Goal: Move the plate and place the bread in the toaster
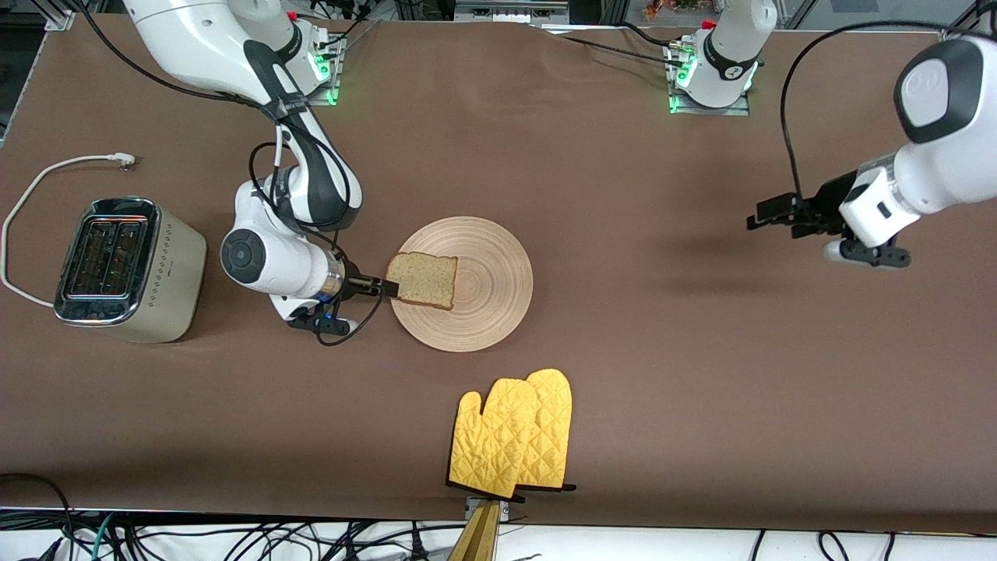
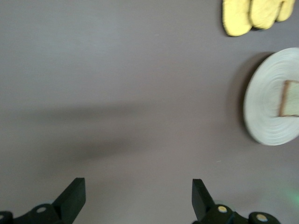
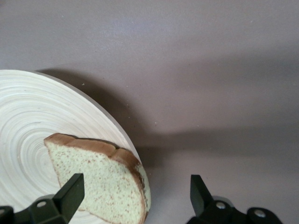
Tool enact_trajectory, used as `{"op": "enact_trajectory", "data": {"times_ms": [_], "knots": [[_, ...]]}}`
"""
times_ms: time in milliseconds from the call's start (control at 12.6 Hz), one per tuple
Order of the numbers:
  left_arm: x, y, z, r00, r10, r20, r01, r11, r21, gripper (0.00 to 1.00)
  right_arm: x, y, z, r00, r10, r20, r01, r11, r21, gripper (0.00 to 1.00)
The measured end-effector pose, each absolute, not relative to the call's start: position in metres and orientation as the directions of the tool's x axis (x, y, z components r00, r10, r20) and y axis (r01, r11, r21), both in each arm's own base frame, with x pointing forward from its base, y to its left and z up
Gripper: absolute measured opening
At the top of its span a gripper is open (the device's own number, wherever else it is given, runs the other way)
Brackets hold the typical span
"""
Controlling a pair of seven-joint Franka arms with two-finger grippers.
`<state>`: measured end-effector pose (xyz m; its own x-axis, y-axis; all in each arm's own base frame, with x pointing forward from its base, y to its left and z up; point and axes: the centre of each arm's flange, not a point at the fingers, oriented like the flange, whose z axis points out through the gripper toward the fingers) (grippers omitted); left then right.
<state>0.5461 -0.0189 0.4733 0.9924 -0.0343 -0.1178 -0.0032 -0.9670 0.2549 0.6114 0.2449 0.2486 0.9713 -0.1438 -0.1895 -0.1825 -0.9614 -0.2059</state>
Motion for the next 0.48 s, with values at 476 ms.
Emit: {"op": "enact_trajectory", "data": {"times_ms": [476], "knots": [[0.538,-0.002,0.524,0.992,-0.085,-0.090,-0.082,-0.996,0.041,1.00,0.599,0.256,0.225,0.967,-0.128,-0.221,-0.171,-0.967,-0.188,1.00]]}}
